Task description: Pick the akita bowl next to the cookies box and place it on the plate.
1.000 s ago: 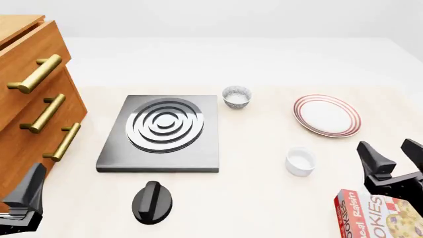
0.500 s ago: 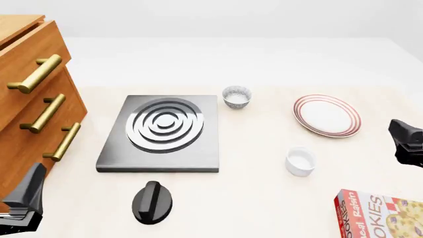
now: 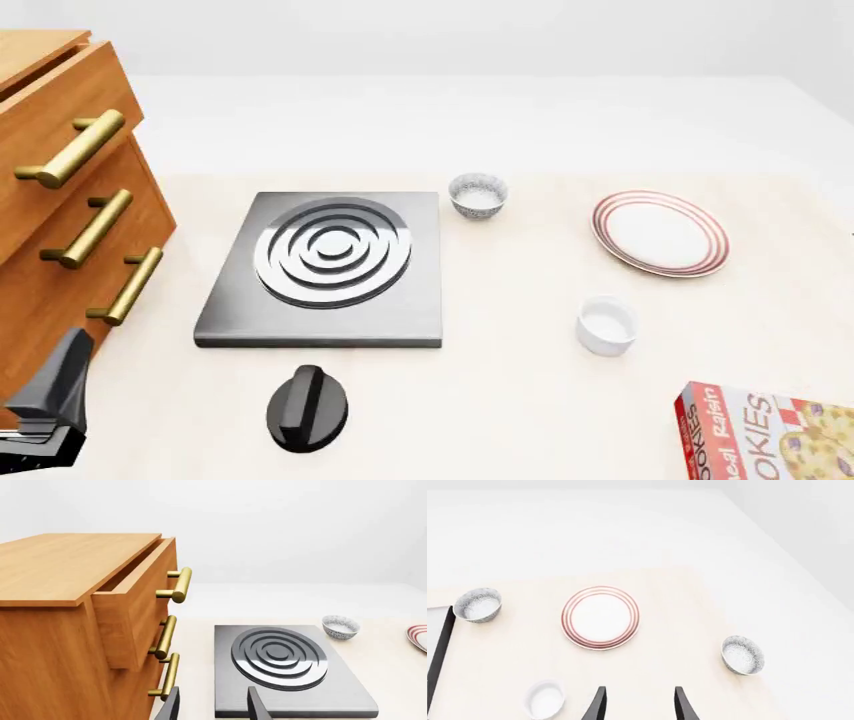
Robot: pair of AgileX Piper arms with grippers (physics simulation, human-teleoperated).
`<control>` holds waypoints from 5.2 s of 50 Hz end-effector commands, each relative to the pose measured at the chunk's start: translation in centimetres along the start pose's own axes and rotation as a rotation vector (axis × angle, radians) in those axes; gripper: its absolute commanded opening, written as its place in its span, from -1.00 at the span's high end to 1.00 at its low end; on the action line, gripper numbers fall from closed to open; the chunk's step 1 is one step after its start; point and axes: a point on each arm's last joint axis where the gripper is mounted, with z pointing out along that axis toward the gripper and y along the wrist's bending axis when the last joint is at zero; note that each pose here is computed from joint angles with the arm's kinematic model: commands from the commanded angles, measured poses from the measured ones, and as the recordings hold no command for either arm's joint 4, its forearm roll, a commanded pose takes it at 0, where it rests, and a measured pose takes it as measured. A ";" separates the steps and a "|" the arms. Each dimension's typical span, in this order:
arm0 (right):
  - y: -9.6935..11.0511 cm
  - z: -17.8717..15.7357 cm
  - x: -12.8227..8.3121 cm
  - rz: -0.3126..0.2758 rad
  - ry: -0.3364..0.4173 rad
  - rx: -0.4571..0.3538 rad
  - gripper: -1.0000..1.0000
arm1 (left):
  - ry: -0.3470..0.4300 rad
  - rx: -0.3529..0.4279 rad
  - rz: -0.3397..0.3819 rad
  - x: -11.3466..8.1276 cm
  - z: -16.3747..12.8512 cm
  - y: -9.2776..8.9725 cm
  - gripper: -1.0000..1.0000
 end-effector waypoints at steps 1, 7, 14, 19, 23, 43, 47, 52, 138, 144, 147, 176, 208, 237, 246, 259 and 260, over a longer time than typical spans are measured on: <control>-0.9 0.6 -0.2 0.012 0.029 0.056 -1.00 | 0.000 0.000 0.000 0.0 0.0 0.0 -1.00; -1.3 1.1 -0.1 0.015 0.047 0.082 -1.00 | 0.000 0.000 0.000 0.0 0.0 0.0 -1.00; -1.9 1.5 -0.1 0.023 0.063 0.113 -1.00 | 0.000 0.000 0.000 0.0 0.0 0.0 -1.00; -2.2 1.9 0.0 0.029 0.075 0.134 -1.00 | 0.000 0.000 0.000 0.0 0.0 0.0 -1.00; -2.6 2.2 0.1 0.040 0.085 0.151 -1.00 | 0.000 0.000 0.000 0.0 0.0 0.0 -1.00; -4.2 3.6 0.2 0.115 0.118 0.226 -1.00 | 0.000 0.000 0.000 0.0 0.0 0.0 -1.00; -4.7 3.9 -0.1 0.130 0.122 0.241 -1.00 | 0.000 0.000 0.000 0.0 0.0 0.0 -1.00; -5.1 4.1 -0.6 0.145 0.124 0.256 -1.00 | 0.000 0.000 0.000 0.0 0.0 0.0 -1.00; -19.4 15.5 -3.3 0.342 0.319 0.493 -1.00 | 0.000 0.000 0.000 0.0 0.0 0.0 -1.00; -20.4 16.5 -3.0 0.352 0.337 0.500 -1.00 | 0.000 0.000 0.000 0.0 0.0 0.0 -1.00; -20.9 16.7 -3.1 0.354 0.344 0.504 -1.00 | 0.000 0.000 0.000 0.0 0.0 0.0 -1.00; -24.5 20.4 -0.9 0.377 0.424 0.517 -1.00 | 0.000 0.000 0.000 0.0 0.0 0.0 -1.00; -25.1 24.4 2.8 0.360 0.504 0.477 -1.00 | 0.000 0.000 0.000 0.0 0.0 0.0 -1.00; -25.2 26.1 6.0 0.365 0.545 0.466 -1.00 | 0.000 0.000 0.000 0.0 0.0 0.0 -1.00; -25.3 27.3 7.5 0.363 0.564 0.456 -1.00 | 0.000 0.000 0.000 0.0 0.0 0.0 -1.00; -25.2 27.9 9.0 0.352 0.584 0.448 -1.00 | 0.000 0.000 0.000 0.0 0.0 0.0 -1.00; -25.2 28.0 9.2 0.348 0.586 0.447 -1.00 | 0.000 0.000 0.000 0.0 0.0 0.0 -1.00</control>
